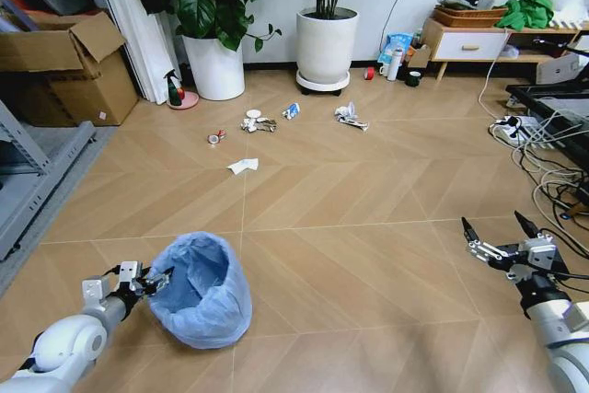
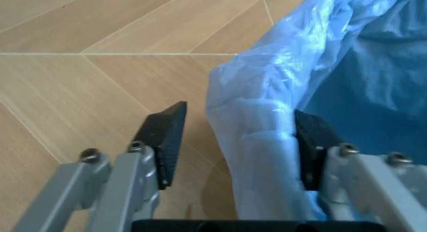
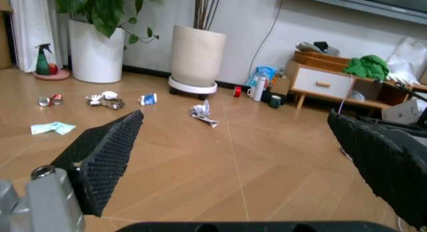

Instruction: Pick up the trash bin and place the garbage on the floor into it.

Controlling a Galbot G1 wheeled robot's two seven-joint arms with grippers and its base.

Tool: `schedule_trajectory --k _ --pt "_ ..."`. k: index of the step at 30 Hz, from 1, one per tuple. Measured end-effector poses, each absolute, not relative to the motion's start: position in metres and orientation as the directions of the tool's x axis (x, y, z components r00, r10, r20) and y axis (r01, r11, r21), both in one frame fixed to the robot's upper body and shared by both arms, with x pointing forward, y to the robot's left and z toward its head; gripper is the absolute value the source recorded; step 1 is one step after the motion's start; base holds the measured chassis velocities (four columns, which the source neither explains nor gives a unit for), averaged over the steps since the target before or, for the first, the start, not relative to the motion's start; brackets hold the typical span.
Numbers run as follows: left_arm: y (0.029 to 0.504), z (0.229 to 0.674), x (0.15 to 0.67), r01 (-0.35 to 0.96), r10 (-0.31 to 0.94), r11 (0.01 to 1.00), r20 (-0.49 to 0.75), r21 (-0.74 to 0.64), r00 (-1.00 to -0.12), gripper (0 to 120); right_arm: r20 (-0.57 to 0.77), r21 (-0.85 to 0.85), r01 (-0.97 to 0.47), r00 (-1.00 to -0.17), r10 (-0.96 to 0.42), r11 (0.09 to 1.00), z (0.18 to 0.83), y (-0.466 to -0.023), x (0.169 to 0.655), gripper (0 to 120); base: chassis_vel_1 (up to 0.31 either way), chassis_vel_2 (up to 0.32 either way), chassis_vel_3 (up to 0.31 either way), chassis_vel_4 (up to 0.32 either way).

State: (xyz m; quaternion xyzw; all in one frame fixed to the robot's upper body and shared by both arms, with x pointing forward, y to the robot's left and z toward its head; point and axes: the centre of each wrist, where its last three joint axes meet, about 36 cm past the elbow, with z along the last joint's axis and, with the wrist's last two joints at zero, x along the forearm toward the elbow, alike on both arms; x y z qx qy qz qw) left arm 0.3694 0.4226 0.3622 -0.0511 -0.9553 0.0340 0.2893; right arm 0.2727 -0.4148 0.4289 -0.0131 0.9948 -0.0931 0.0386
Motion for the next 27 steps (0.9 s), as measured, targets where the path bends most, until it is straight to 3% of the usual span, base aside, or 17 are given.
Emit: schedule_trajectory --k 15,27 --pt "0.419 0.380 0.365 0.105 0.163 0.985 0.547 -0.137 -0.821 0 -0.070 -0.177 -0.028 -0.997 -0.041 0.984 0.426 -0.411 0.274 100 0.000 0.000 0.000 0.000" --pt "0.413 0.375 0.359 0.092 0.175 0.980 0.550 -0.175 -0.817 0 -0.061 -0.185 -0.029 -0.997 -0.041 0.982 0.422 -0.414 0.268 100 0.000 0.000 0.000 0.000"
